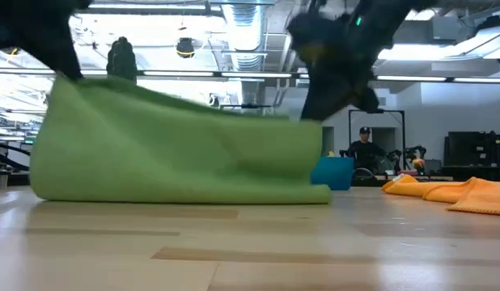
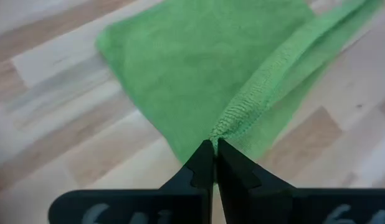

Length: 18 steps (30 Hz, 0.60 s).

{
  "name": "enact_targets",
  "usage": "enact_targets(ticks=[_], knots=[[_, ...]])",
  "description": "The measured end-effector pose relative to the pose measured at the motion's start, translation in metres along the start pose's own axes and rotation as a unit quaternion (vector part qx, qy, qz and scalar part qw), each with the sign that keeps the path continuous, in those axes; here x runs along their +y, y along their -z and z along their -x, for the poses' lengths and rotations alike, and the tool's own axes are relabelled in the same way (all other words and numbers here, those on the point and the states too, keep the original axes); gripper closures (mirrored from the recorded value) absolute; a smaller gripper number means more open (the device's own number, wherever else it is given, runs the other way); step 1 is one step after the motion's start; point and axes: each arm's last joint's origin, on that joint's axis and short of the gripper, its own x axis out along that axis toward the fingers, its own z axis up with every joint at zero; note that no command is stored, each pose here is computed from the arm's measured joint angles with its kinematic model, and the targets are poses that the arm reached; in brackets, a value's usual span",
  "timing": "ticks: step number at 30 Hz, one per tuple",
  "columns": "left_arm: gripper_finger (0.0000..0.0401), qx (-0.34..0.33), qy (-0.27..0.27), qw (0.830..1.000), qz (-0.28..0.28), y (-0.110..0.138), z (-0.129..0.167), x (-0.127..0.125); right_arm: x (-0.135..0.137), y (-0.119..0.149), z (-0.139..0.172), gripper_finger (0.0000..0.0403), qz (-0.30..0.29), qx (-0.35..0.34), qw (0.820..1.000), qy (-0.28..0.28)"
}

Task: Fold microfiber towels
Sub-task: Fold the green microfiber cloth

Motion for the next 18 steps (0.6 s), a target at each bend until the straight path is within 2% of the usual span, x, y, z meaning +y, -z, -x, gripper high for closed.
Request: enact_targets(ticks=[4,9,11,15,18], knots=[[0.0401,-0.005,-0.025,0.999,-0.028,0.003,-0.022,0.000,-0.012,-0.003,-0.019,0.0394,0.009,0.024,0.999,0.023],[0.0401,-0.022,-0.073,0.996,-0.051,0.005,-0.048,0.004,-0.021,-0.007,-0.024,0.0394,0.020,0.035,0.998,0.040],[0.0401,-0.016,-0.087,0.994,-0.057,0.003,-0.053,0.007,-0.024,-0.011,-0.019,0.0394,0.014,0.029,0.999,0.037],[0.0401,-0.029,-0.074,0.995,-0.058,-0.004,-0.049,0.006,-0.025,-0.021,0.009,0.0394,-0.003,-0.004,1.000,0.015],[0.0401,-0.049,-0.068,0.995,-0.050,-0.009,-0.046,0.006,-0.028,-0.018,0.021,0.0394,-0.007,-0.003,0.999,0.031]])
